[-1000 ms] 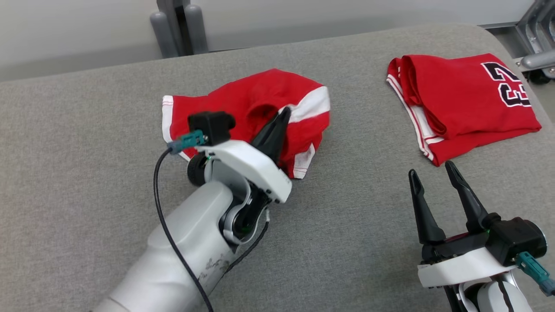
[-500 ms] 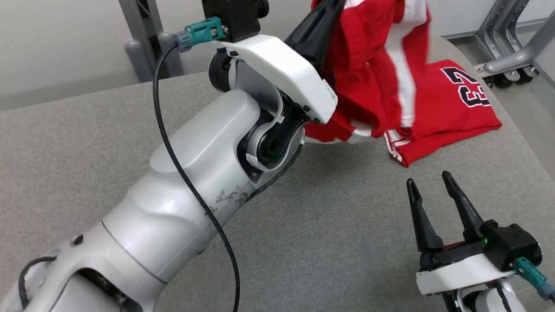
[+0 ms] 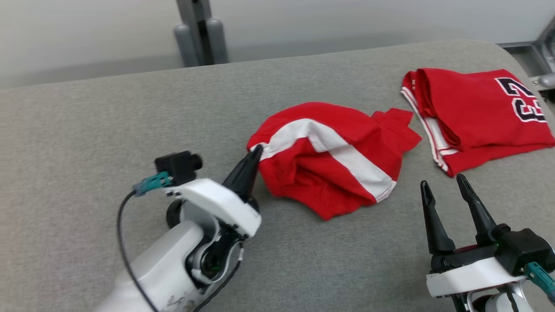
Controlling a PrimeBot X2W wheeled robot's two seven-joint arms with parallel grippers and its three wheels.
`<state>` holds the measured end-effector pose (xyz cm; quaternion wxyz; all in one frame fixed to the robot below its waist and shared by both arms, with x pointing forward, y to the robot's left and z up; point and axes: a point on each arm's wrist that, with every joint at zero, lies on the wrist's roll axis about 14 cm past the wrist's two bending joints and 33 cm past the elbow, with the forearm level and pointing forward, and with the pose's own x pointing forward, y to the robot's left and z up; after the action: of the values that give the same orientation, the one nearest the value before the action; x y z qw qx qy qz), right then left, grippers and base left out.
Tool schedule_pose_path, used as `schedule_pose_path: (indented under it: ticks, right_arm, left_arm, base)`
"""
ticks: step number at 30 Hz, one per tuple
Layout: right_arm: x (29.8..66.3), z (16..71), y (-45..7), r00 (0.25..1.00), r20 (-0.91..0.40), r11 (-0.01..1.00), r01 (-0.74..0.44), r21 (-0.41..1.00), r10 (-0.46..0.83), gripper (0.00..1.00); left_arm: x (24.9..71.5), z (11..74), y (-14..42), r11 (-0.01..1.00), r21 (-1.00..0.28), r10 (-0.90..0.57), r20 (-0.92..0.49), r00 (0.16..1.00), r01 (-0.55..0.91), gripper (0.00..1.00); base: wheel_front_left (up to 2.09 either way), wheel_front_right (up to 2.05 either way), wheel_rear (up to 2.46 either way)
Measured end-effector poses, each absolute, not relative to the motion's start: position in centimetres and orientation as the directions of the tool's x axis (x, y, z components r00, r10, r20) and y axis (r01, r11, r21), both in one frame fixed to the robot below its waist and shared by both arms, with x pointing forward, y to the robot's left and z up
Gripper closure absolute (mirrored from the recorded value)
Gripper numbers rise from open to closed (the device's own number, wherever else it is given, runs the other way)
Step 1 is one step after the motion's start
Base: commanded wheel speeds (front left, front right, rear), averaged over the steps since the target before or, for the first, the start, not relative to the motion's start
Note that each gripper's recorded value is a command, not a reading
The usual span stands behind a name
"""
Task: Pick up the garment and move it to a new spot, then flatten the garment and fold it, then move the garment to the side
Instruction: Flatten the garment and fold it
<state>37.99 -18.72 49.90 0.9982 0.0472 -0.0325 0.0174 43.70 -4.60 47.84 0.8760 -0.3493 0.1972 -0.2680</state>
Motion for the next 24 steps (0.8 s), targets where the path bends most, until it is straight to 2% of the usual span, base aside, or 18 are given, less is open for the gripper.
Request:
schedule_pose_path:
  ticks: [8,10,11,13,14,15,24]
  right_arm:
    - [38.6,49.5,-16.3,0.993,0.059,0.989,-0.110,0.100,0.104,0.00]
    - [38.5,49.4,-15.8,0.992,0.055,0.987,-0.123,0.101,0.118,0.00]
    - [38.5,49.4,-15.6,0.991,0.055,0.987,-0.128,0.102,0.123,0.00]
    - [38.5,49.5,-15.3,0.989,0.060,0.985,-0.140,0.102,0.134,0.00]
    - [38.4,49.5,-15.1,0.988,0.060,0.984,-0.145,0.102,0.139,0.00]
    - [38.3,49.6,-15.0,0.988,0.060,0.984,-0.148,0.103,0.142,0.00]
    - [37.5,50.0,-13.7,0.981,0.074,0.976,-0.185,0.114,0.177,0.00]
  left_arm:
    - [42.5,45.8,1.7,0.679,-0.698,-0.486,-0.196,0.852,0.228,1.00]
    - [42.0,45.4,2.9,0.706,-0.671,-0.469,-0.203,0.860,0.227,0.89]
    - [41.8,45.5,3.3,0.709,-0.668,-0.463,-0.201,0.863,0.225,0.81]
    - [41.3,45.4,3.8,0.714,-0.665,-0.452,-0.199,0.870,0.219,0.53]
    - [41.2,45.5,4.1,0.719,-0.659,-0.445,-0.195,0.874,0.219,0.16]
    - [41.1,45.7,4.4,0.724,-0.655,-0.435,-0.189,0.880,0.217,0.00]
    - [40.4,47.4,8.4,0.832,-0.520,-0.298,-0.125,0.946,0.193,0.00]
  base:
    - [0.00,0.00,0.00]
    - [0.00,0.00,0.00]
    - [0.00,0.00,0.00]
    - [0.00,0.00,0.00]
    - [0.00,0.00,0.00]
    - [0.00,0.00,0.00]
    - [0.00,0.00,0.00]
